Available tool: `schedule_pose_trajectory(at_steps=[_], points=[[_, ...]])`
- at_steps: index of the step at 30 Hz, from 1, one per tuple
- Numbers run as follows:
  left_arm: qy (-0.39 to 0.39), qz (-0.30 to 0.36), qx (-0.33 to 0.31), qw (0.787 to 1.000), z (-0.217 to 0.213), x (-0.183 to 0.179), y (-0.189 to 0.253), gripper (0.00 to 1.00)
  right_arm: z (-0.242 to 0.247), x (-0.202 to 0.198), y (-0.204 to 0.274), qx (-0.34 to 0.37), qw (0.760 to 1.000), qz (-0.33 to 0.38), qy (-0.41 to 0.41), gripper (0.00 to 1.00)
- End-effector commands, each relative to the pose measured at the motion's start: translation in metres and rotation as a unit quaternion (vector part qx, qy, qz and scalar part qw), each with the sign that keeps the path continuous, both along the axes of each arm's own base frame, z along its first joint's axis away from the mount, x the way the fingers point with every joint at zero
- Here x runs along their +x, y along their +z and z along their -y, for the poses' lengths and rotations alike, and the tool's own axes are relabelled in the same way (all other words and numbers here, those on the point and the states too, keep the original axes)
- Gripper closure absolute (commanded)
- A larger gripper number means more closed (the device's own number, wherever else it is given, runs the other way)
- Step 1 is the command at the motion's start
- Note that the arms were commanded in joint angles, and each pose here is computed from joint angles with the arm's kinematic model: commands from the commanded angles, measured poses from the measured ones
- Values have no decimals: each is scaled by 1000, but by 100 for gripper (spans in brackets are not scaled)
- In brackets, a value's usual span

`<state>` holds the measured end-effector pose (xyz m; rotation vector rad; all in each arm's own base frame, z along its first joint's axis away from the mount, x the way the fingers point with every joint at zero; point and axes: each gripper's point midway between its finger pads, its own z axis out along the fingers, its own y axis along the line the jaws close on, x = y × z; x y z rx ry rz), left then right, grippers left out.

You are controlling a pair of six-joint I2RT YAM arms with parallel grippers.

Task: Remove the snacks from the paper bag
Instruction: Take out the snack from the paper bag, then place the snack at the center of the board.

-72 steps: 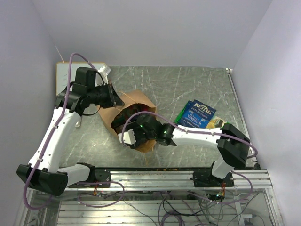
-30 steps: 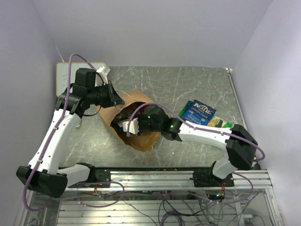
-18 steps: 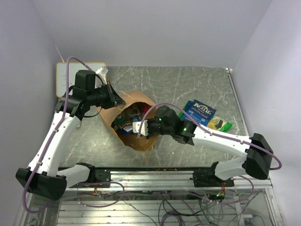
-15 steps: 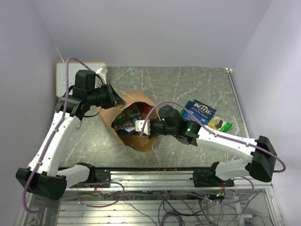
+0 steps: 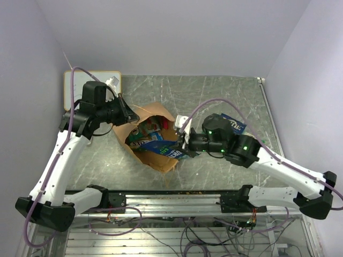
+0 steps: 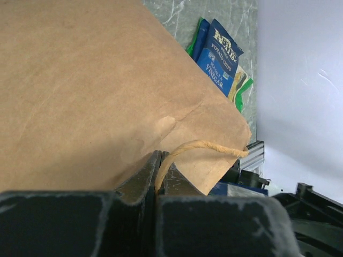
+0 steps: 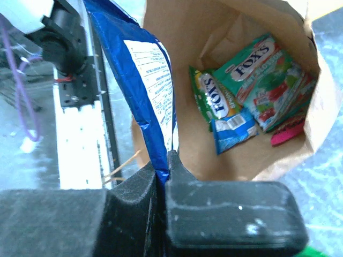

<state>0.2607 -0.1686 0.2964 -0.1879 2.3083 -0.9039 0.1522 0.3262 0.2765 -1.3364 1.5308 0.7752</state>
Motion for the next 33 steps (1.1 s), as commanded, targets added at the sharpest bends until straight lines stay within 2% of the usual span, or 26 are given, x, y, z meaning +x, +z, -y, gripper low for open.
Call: schedule_pose_trajectory(at_steps=[1, 4, 7, 13, 16, 19, 22, 25, 29, 33], points=[[20, 1, 6, 1000, -7, -5, 1, 93, 24, -24, 22, 15, 994, -102, -40, 100], [25, 2, 5, 1000, -7, -3, 3, 93, 38, -26, 44, 32, 991, -110, -69, 100], [30, 5, 3, 1000, -7, 1, 7, 93, 60, -6, 68, 54, 982, -90, -156, 100], [35, 1, -5, 999, -6, 1, 7, 93, 107, 45, 110, 113, 934, -17, -337, 100], [36, 1, -5, 999, -6, 0, 6, 93, 121, 68, 108, 103, 905, 12, -412, 100], [33, 1, -2, 999, -6, 1, 6, 93, 129, 90, 91, 63, 878, 37, -474, 100], [28, 2, -1, 1000, -4, 2, 6, 93, 124, 114, 76, 34, 866, 44, -497, 100], [16, 0, -1, 1000, -1, 4, 3, 93, 120, 147, 56, 28, 865, 8, -501, 100], [0, -4, 3, 1000, 2, 5, -2, 93, 122, 187, 33, 63, 854, -68, -511, 100], [-18, -5, -14, 1000, 10, 6, -6, 93, 130, 217, 5, 142, 821, -185, -521, 100]])
